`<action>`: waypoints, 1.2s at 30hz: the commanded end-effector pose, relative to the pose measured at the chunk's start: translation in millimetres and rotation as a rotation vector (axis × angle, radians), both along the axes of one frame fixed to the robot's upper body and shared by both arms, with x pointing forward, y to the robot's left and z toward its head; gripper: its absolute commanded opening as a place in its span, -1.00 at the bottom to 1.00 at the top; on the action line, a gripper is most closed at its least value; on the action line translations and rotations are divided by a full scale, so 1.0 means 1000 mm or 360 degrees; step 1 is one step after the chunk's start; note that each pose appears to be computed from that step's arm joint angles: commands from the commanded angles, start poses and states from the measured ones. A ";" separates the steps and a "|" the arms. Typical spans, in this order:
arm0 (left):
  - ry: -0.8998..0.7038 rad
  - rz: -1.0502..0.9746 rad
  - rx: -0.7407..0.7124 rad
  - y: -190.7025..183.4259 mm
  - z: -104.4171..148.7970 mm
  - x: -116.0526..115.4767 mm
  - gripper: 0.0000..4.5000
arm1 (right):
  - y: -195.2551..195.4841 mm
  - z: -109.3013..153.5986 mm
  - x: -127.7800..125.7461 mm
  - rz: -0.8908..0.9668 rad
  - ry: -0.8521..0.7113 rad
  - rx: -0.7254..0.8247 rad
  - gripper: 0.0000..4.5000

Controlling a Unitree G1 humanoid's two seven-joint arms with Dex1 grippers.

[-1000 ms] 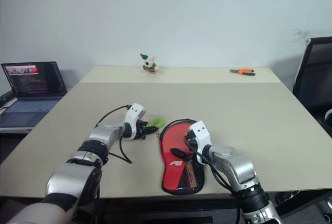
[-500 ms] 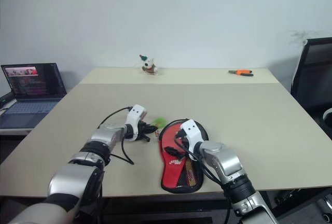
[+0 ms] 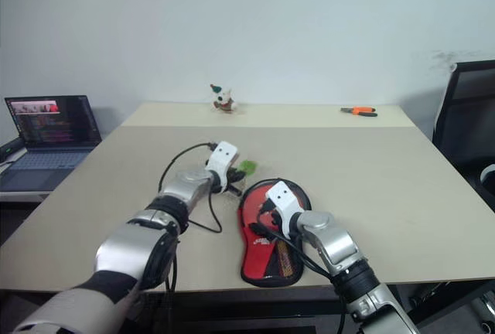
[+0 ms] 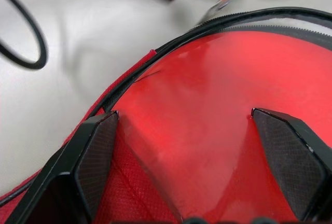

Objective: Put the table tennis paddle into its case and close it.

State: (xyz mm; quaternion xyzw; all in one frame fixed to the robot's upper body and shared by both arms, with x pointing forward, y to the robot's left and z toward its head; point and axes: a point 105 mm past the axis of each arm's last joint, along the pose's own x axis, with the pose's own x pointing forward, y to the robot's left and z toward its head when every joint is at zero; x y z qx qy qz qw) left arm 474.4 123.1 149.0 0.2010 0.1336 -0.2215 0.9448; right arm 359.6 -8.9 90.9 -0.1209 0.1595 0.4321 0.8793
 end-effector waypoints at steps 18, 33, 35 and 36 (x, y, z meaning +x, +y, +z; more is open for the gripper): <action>-0.0953 -0.0649 0.1354 -0.106 0.044 -0.007 -1.00 | -0.026 -0.084 -0.075 -0.0020 0.0537 -0.0235 1.00; -0.1376 -0.1020 0.1628 -0.172 0.042 -0.035 -1.00 | -0.024 -0.086 -0.095 -0.0063 0.0592 -0.0221 1.00; -0.1417 -0.1057 0.1653 -0.177 0.041 -0.038 -1.00 | -0.024 -0.085 -0.094 -0.0065 0.0591 -0.0220 1.00; -0.1431 -0.1073 0.1658 -0.179 0.041 -0.040 -1.00 | -0.024 -0.085 -0.094 -0.0067 0.0591 -0.0220 1.00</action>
